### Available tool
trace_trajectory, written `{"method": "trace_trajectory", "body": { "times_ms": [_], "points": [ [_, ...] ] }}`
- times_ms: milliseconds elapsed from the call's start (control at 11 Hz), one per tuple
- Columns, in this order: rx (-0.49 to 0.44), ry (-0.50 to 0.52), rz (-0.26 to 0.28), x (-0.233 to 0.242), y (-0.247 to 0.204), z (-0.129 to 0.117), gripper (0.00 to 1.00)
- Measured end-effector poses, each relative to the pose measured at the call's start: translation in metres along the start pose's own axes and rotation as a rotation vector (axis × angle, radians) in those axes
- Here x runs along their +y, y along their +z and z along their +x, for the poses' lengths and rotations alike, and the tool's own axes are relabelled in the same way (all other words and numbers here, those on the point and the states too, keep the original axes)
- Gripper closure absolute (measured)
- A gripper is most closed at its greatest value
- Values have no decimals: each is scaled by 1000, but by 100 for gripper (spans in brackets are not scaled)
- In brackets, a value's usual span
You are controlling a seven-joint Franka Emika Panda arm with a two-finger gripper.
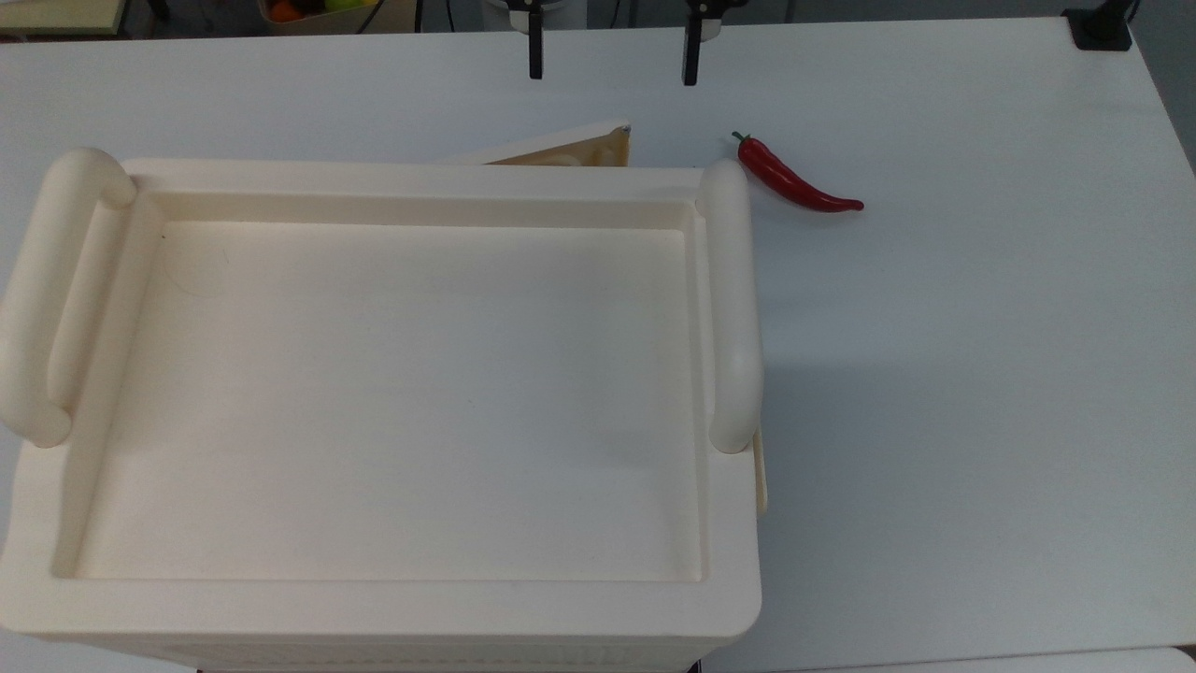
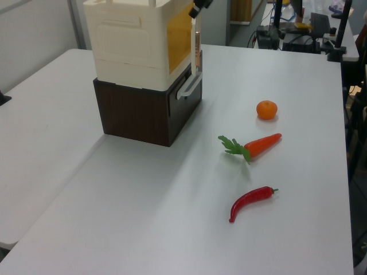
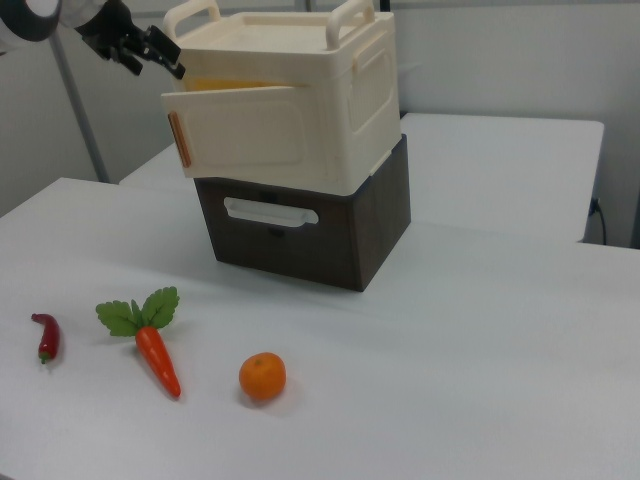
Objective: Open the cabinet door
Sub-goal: 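Swing the door further open around its hinge and release it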
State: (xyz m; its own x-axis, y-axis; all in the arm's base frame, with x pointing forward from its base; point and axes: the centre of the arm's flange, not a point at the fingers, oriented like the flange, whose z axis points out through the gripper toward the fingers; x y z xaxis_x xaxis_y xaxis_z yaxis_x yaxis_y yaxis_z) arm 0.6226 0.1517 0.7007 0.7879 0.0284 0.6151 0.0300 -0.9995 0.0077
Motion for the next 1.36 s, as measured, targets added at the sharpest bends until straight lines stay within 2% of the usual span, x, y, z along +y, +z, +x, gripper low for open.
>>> {"method": "trace_trajectory", "body": {
  "times_ms": [182, 454, 726, 1090, 1362],
  "points": [
    [62, 1, 21, -6, 18, 6, 0],
    [54, -3, 23, -10, 42, 3, 0],
    [-49, -16, -10, -4, 51, -8, 0],
    [-192, -76, -58, 20, 24, -20, 0],
    [-294, -84, -80, 27, 24, -32, 0]
  ]
}}
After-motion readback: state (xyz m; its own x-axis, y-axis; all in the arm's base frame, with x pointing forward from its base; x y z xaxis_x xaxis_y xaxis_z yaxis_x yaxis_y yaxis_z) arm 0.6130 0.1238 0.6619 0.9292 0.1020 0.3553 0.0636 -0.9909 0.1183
